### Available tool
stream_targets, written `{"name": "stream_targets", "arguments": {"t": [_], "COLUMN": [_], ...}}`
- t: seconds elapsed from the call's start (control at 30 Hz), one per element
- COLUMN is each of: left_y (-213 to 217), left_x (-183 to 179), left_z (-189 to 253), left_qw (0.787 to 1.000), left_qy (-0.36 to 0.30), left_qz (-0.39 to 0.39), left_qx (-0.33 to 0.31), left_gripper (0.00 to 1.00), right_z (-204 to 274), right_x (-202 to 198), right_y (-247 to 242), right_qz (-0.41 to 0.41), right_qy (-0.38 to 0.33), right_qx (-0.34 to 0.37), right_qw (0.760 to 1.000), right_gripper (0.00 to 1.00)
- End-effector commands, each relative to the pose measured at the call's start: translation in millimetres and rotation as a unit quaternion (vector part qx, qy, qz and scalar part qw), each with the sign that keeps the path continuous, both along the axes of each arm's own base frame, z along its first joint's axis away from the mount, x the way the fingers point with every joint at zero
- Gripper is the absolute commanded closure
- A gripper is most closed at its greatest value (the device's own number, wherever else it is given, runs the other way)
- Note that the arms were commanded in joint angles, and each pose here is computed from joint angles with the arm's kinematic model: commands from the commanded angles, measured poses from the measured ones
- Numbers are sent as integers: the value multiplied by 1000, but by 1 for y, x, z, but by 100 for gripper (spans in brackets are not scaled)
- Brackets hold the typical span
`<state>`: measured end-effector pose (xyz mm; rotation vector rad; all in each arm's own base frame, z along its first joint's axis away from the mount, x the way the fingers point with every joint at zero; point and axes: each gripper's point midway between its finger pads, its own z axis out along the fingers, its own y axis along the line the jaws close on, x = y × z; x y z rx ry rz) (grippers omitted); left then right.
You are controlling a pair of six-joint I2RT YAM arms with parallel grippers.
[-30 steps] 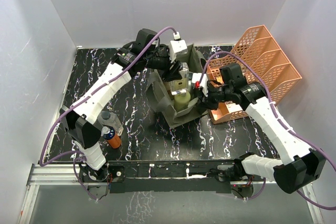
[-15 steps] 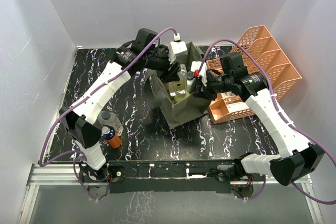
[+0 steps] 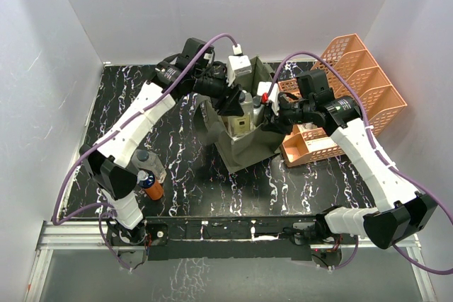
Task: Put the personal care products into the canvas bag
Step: Place the care product in the canvas bag.
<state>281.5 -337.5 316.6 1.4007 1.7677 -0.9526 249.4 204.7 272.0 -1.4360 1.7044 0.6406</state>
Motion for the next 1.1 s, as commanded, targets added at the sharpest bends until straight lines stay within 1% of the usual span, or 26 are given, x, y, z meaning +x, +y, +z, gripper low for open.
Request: {"name": "stream_targets", "arguments": {"t": [0.0, 0.13, 0.23, 0.5, 0.7, 0.87, 1.07], "left_y": [-3, 2, 2, 2, -1, -4, -8], "left_x": [2, 17, 21, 22, 20, 13, -1], "left_z": [22, -5, -17, -37, -58, -64, -76], "left_qw": [999, 999, 998, 997, 998, 999, 999], "left_qy": [-33, -31, -27, -62, -50, -37, -18], "left_qz": [9, 39, 46, 32, 14, 0, -37], "left_qx": [-29, 12, 25, 20, 31, 22, 7], "left_gripper": [100, 100, 100, 100, 100, 100, 100], "right_z": [37, 41, 45, 41, 40, 37, 34], "right_x": [-1, 0, 0, -4, -6, -5, -6], "right_y": [10, 10, 13, 14, 14, 13, 13], "right_qz": [18, 19, 23, 28, 31, 29, 28], "right_qy": [-40, -43, -43, -34, -32, -31, -29], "right_qx": [40, 42, 47, 49, 51, 49, 48], "right_qw": [998, 998, 998, 998, 998, 998, 998], "right_gripper": [90, 90, 90, 90, 90, 90, 90]}}
